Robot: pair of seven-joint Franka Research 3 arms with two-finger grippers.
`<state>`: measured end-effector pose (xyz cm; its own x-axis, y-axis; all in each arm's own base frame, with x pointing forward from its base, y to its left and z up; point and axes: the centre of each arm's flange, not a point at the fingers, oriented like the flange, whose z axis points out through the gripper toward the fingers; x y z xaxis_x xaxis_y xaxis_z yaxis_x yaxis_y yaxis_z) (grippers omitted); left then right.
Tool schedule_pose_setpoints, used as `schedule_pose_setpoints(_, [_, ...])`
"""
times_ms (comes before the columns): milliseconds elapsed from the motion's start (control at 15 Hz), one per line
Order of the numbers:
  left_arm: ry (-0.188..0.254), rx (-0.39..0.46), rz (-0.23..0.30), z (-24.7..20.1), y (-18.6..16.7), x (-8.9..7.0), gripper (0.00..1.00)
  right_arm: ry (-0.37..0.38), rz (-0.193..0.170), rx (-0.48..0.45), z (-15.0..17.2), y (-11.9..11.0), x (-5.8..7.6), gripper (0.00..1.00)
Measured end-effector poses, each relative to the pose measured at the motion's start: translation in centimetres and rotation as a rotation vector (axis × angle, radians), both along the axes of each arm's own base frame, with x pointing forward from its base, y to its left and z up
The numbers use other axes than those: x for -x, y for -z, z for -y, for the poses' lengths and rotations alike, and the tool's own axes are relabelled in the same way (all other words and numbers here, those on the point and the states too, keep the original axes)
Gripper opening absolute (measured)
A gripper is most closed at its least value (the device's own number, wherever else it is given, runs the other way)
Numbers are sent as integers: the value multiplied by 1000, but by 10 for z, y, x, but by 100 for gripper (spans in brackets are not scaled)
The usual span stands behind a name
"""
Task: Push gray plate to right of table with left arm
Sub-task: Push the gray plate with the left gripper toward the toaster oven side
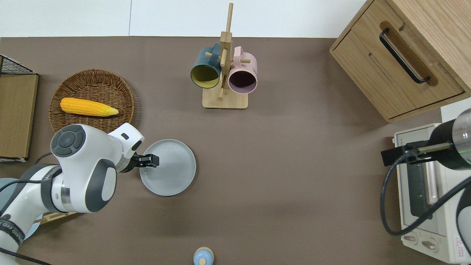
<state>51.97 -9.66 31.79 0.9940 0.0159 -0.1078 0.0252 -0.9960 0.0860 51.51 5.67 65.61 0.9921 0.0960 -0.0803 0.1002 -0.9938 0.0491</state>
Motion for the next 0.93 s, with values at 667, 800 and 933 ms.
schedule_pose_setpoints(667, [3,-3,-13,7,18,9,40,0,0,0,0,0,0,100])
schedule_pose_setpoints(800, [-11,0,-13,6,18,9,20,0,0,0,0,0,0,100])
schedule_pose_setpoints(933, [-25,15,-10,8,14,8,3,0,0,0,0,0,0,100])
